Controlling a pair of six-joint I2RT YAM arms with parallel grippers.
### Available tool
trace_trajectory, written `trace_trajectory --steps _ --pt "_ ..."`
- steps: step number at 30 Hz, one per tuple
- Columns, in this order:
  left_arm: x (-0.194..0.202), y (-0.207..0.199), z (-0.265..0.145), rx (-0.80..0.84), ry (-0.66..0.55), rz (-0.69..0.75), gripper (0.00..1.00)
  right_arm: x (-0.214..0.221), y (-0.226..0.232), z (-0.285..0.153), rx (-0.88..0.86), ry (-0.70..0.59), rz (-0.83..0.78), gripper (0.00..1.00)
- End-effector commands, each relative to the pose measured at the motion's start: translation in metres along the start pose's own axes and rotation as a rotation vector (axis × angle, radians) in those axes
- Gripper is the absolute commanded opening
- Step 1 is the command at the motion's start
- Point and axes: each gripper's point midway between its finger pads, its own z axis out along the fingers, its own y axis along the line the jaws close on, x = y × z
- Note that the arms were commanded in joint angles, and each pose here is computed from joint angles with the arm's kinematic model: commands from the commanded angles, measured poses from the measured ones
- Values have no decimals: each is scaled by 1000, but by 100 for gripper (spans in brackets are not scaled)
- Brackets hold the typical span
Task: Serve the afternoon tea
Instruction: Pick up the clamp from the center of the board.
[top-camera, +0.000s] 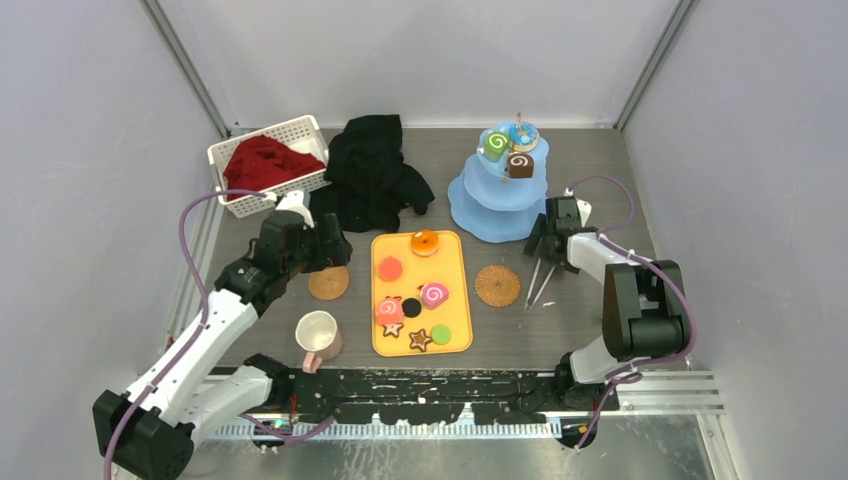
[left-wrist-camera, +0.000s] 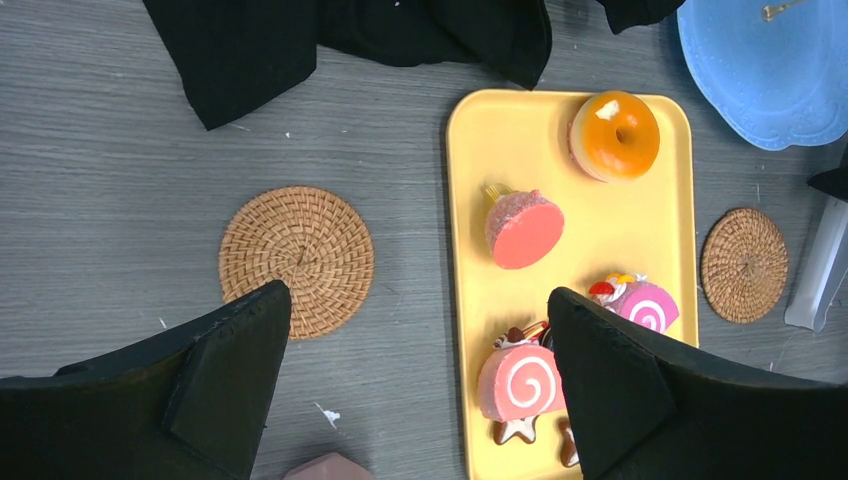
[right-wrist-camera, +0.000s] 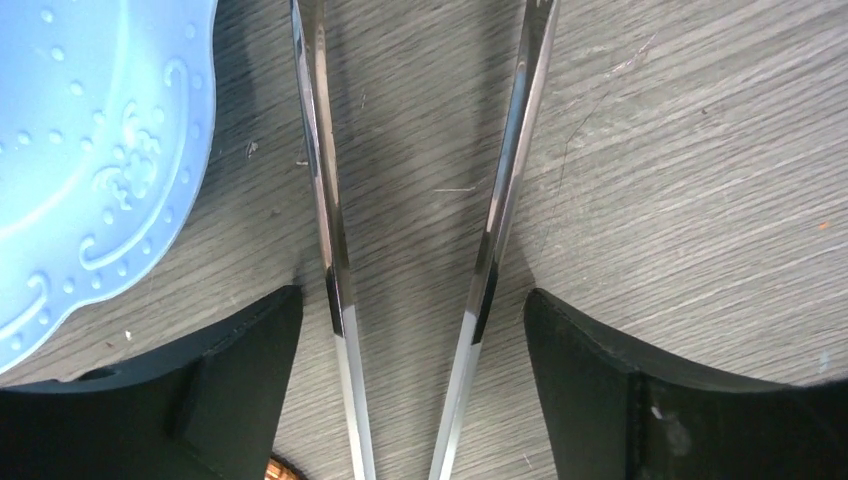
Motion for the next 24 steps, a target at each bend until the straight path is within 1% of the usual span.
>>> trace_trajectory --steps 1,4,7,12,16,21,24 --pt "-18 -10 -7 33 -34 6 99 -14 1 -7 -4 -50 10 91" --pt "-21 -8 -11 22 -46 9 99 -10 1 -13 -19 -44 33 98" --pt "-23 -8 -13 26 -66 0 99 -4 4 -16 -42 -30 65 100" --pt "-18 -6 -13 20 -54 -7 99 2 5 -18 -47 -40 93 100" --pt "-14 -1 -11 1 -58 -14 99 0 0 -20 0 -43 126 98" --pt "-14 6 -10 -20 -78 -5 99 -1 2 -20 43 -44 119 98" --pt "-17 4 -12 -16 -96 -18 99 3 11 -18 29 -35 99 94"
